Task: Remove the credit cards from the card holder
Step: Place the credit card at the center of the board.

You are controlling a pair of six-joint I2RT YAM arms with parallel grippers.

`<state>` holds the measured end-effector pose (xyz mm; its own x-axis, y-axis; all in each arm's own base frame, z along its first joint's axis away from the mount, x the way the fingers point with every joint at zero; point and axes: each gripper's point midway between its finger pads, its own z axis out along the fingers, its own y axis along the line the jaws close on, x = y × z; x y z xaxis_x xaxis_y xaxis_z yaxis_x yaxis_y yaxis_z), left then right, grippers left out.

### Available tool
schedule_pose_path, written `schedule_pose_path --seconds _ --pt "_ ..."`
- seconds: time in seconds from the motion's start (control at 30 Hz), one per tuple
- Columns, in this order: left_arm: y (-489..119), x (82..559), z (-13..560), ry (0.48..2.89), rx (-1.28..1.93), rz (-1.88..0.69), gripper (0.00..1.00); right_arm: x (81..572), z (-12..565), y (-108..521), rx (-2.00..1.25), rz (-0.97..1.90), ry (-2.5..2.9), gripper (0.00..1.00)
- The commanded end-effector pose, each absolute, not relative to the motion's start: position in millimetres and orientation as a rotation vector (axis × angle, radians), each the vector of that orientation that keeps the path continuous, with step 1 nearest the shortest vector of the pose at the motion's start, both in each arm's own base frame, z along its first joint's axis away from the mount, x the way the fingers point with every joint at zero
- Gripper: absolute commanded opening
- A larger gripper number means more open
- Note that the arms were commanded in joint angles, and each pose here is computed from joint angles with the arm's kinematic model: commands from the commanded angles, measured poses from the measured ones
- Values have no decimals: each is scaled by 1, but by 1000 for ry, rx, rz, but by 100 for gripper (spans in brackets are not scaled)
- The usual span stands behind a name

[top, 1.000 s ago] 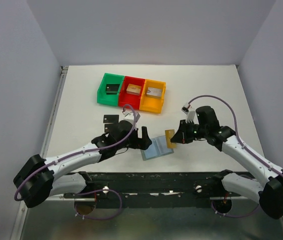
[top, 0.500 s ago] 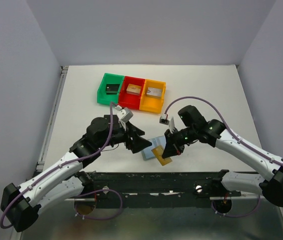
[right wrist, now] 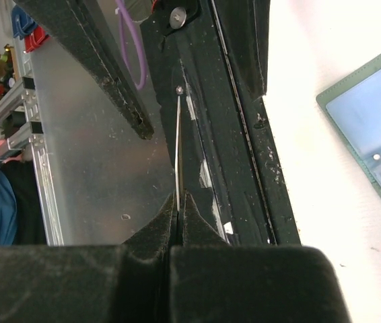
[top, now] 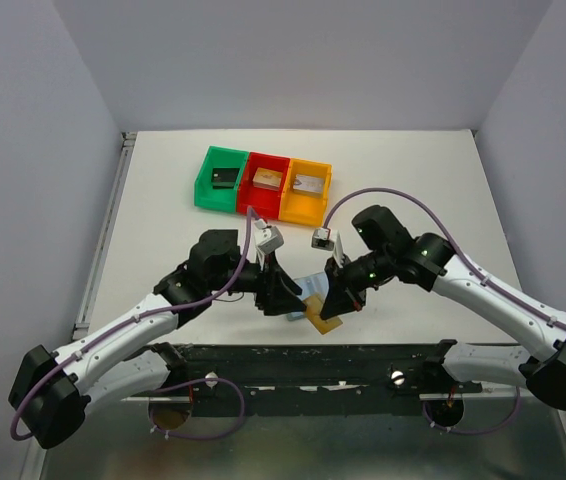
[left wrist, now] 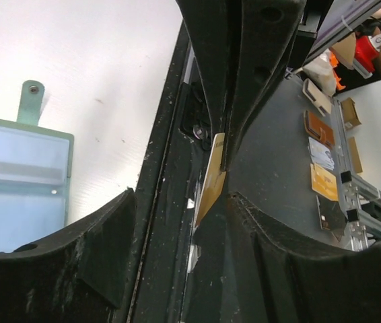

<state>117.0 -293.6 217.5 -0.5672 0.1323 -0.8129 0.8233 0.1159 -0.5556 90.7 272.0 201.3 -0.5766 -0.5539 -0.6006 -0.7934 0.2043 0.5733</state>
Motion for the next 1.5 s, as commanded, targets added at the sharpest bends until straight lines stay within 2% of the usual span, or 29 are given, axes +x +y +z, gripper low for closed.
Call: schedule_pose_path --seconds 0.0,0.17,0.33,0.6,0.67,0.7,0.73,0.83,0.93,1.1,1.17,1.27,1.33,1.47 --pt "-298 108 234 1717 998 -1576 63 84 209 273 -1332 1334 2200 0" --pt "-298 104 235 1697 1011 -1607 56 81 209 275 -1348 1341 2199 0" --pt "-300 102 233 1704 1025 -1625 39 82 208 276 -1380 1330 2173 0" --pt "-305 94 227 1723 1056 -1647 26 80 209 277 -1398 1336 2158 0" --pt "-306 93 227 1719 1062 -1652 17 80 210 277 -1399 1333 2156 0" --pt "-305 93 226 1722 1059 -1649 9 82 211 277 -1392 1319 2153 0" --pt "-305 93 227 1720 1054 -1645 0 85 210 277 -1380 1295 2158 5" --pt "-304 92 233 1683 1039 -1646 0 101 214 276 -1251 1181 2180 33" --pt "-300 104 239 1672 938 -1573 0 120 228 276 -1106 1126 2109 49" --pt "-280 138 252 1622 695 -1490 0 155 261 261 -788 1015 1962 52" --pt "-264 151 260 1556 550 -1485 0 175 269 248 -592 948 1913 52" --pt "-239 161 283 1360 354 -1482 0 183 277 243 -439 994 1815 52" --pt "-227 159 294 1260 298 -1476 0 175 282 246 -457 1053 1813 53" --pt "-227 150 301 1227 335 -1499 0 157 286 268 -526 1250 1763 57"
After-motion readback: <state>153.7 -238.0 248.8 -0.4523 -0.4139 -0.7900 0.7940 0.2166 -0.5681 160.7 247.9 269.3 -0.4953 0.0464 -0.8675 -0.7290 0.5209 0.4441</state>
